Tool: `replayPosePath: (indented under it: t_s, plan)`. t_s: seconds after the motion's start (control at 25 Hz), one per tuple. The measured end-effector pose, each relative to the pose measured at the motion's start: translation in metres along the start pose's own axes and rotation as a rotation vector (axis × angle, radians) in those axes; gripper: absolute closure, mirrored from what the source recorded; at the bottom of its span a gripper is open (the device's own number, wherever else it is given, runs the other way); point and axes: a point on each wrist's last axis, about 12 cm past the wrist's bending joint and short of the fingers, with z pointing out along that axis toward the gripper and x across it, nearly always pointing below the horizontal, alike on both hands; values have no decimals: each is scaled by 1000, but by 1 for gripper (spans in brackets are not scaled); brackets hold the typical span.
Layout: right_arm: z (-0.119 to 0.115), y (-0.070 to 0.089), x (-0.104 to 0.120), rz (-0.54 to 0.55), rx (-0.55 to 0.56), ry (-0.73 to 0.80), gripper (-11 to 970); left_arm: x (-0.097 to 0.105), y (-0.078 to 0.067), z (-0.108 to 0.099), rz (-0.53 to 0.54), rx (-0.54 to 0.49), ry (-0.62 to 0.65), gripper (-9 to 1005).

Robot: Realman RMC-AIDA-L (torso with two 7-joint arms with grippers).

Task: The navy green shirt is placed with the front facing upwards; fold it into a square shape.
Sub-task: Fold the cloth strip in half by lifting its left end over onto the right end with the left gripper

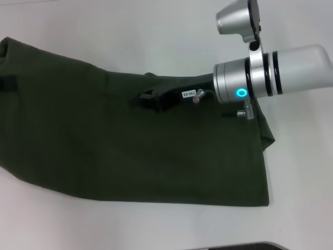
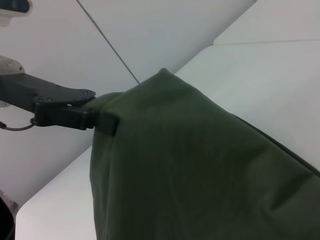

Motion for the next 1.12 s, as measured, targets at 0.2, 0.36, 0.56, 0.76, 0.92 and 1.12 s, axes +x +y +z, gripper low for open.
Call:
replayPosePath:
  t_s: [0.2,0.36,0.56,0.76,0.92,1.12]
  plan:
    - [8,2,-6,-7,0,17,923,-4,-10,0,5,87,-30,914]
    - [15,5,-12,-22,-4,32,923,-9,-20,-1,12,164,-71,914]
    - [24,8,-16,-28,2,49,924,-15,-32,2,26,263,-117,913]
    - [34,11,-21,-45,11,72,924,-20,-38,2,35,312,-150,912]
    - [44,14,-27,-57,28,84,923,-21,-39,1,39,316,-151,911]
    - [53,18,-39,-78,39,87,923,-21,-38,1,36,313,-154,910]
